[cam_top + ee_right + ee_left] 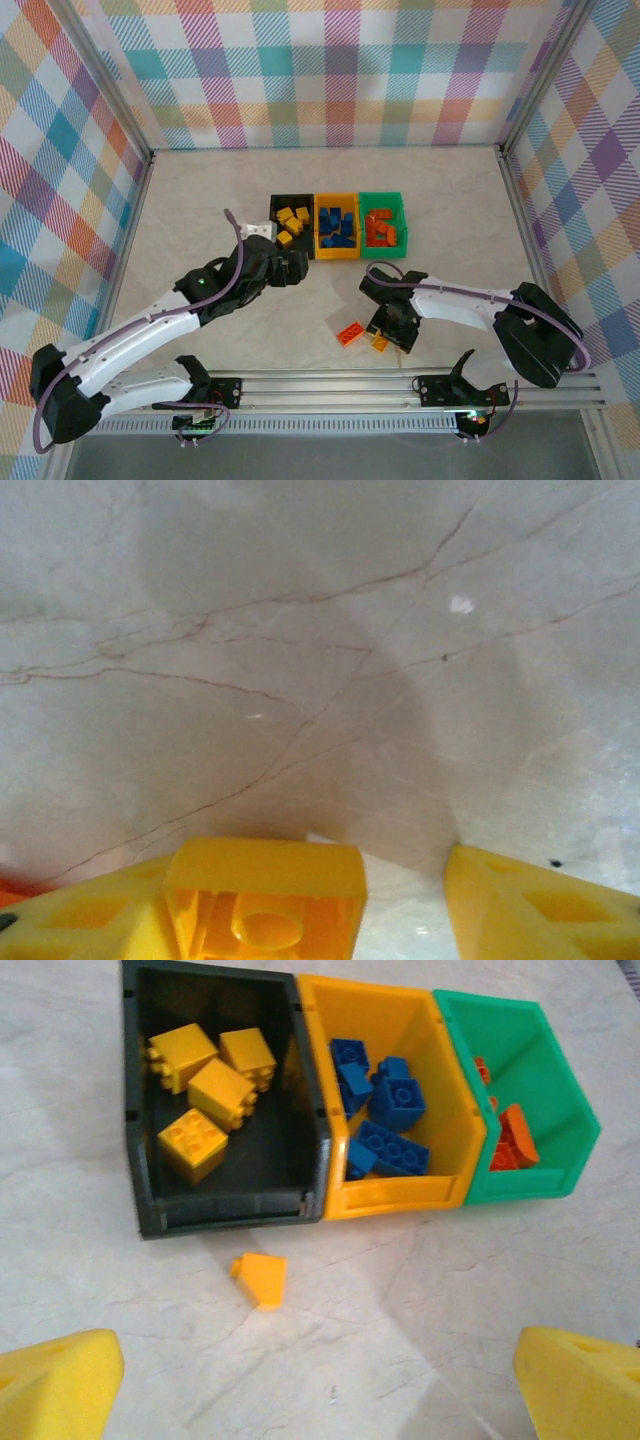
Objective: Sort the legos into containers by color
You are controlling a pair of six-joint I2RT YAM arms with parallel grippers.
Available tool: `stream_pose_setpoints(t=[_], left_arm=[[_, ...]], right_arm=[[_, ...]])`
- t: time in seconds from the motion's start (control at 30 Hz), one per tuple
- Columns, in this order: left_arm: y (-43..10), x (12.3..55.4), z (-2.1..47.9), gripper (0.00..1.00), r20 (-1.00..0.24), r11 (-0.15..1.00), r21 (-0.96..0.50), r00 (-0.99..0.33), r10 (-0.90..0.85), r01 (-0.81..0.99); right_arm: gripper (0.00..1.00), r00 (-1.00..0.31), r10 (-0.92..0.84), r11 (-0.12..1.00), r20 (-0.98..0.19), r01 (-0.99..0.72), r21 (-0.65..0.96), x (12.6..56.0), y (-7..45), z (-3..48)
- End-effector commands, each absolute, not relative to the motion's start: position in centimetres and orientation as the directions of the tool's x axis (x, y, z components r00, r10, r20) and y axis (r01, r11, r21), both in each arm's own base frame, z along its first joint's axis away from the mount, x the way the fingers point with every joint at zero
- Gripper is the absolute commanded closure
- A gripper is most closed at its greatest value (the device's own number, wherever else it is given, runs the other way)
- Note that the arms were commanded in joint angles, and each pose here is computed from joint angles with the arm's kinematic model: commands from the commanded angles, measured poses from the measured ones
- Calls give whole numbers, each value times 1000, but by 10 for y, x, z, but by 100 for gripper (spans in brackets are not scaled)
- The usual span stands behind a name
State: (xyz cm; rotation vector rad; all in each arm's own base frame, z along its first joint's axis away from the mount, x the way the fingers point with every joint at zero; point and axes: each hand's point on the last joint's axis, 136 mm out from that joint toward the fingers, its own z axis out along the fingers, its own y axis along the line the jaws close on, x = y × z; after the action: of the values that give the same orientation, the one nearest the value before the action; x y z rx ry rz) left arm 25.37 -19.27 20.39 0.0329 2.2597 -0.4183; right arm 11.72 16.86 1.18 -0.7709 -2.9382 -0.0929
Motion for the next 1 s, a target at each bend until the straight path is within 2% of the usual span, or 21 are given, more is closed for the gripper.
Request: stream_pose_setpoints(t=[0.0,0.13,0.27,0.43,0.53,0.73,0.97], left_arm=[[-172,248,196,0,-742,959,-263,-657,-132,104],[-162,241,188,0,-737,966,-242,-666,-120,94],[-147,232,175,0,-716,978,-200,-690,-106,58],[-123,219,164,0,-711,981,-192,-688,-146,-9],[-116,211,158,0,-702,977,-210,-692,-166,-22],[-117,204,140,0,-659,979,-204,-736,-155,-24],[-117,201,133,0,-643,977,-212,-749,-161,-28]], right_arm=[[48,-865,474,873,165,486,41,111,180,9],[62,-906,407,906,112,416,75,126,186,25],[68,-958,282,947,-59,267,179,164,199,72],[68,-942,70,935,-328,-52,350,229,256,146],[66,-898,-41,905,-439,-219,364,270,303,170],[65,-846,-141,880,-514,-345,327,351,368,167],[56,-819,-201,880,-538,-393,269,402,408,145]])
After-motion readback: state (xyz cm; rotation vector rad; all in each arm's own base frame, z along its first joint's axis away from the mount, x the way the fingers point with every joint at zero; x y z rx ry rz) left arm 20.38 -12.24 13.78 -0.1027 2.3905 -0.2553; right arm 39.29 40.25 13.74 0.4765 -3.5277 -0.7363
